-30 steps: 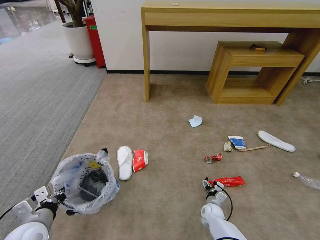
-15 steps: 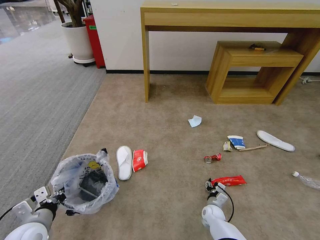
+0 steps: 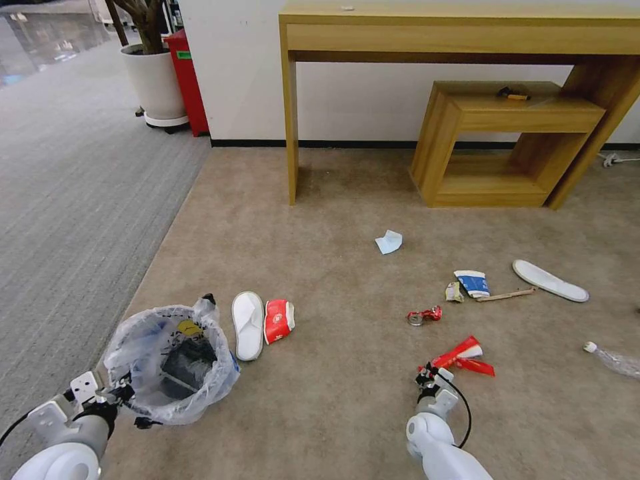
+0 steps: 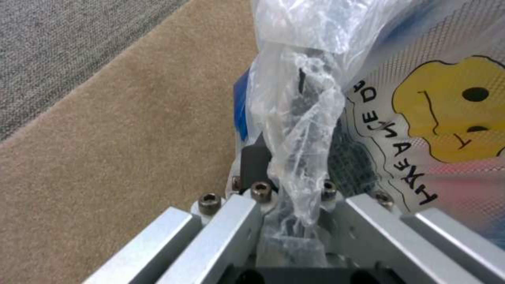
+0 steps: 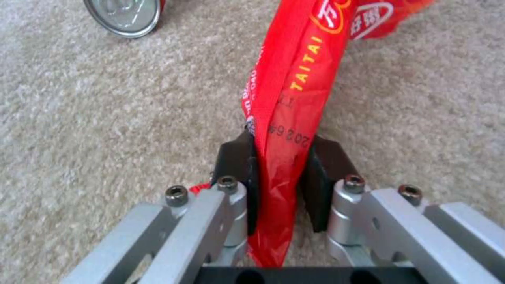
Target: Pick up the trash bin and place the garbage on the floor into it.
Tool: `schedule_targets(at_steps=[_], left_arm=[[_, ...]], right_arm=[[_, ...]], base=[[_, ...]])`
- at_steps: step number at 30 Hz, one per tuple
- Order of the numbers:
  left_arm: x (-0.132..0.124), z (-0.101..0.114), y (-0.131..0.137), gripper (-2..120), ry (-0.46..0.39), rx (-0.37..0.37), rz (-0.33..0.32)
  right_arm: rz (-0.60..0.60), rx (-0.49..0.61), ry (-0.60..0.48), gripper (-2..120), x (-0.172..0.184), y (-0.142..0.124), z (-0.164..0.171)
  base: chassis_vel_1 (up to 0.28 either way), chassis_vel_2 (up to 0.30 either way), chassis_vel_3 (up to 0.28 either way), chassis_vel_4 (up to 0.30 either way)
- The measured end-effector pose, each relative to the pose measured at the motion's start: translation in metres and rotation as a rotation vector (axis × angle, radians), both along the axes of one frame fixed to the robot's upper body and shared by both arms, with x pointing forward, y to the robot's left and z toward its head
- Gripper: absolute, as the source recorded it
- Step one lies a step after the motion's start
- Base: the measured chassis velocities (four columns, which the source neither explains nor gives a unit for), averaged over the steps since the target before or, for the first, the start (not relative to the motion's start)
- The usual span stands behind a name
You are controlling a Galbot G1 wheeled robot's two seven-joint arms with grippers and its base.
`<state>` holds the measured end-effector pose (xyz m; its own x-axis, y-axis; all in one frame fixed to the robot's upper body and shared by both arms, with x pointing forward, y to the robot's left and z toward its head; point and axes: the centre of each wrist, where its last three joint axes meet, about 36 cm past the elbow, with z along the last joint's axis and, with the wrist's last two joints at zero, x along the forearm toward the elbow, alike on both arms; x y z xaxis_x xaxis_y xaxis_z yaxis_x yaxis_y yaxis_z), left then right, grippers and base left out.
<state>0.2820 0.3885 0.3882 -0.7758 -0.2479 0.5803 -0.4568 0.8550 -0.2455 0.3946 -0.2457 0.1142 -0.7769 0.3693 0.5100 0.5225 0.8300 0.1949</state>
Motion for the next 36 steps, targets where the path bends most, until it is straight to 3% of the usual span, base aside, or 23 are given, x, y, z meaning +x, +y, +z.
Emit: schedule_targets(at_steps=[4, 7, 19, 36], left_arm=[[0.002, 0.000, 0.000, 0, -0.002, -0.001, -0.002], [0.002, 0.001, 0.001, 0, -0.004, -0.002, -0.003], [-0.002, -0.001, 0.002, 0, 0.007, 0.004, -0.002], [-0.015, 0.008, -0.021, 0, 0.051, -0.026, -0.040]], right_arm=[[0.004, -0.004, -0.001, 17, -0.002, -0.003, -0.001], [0.009, -0.006, -0.003, 8, -0.002, -0.002, -0.002], [0.084, -0.002, -0.059, 2, -0.012, 0.007, 0.011], [0.249, -0.096, -0.179, 0, -0.050, -0.042, 0.074]], base=[[0.000, 0.000, 0.000, 0.000], [0.000, 0.000, 0.000, 0.000], [0.000, 0.000, 0.000, 0.000], [0.000, 0.000, 0.000, 0.000]])
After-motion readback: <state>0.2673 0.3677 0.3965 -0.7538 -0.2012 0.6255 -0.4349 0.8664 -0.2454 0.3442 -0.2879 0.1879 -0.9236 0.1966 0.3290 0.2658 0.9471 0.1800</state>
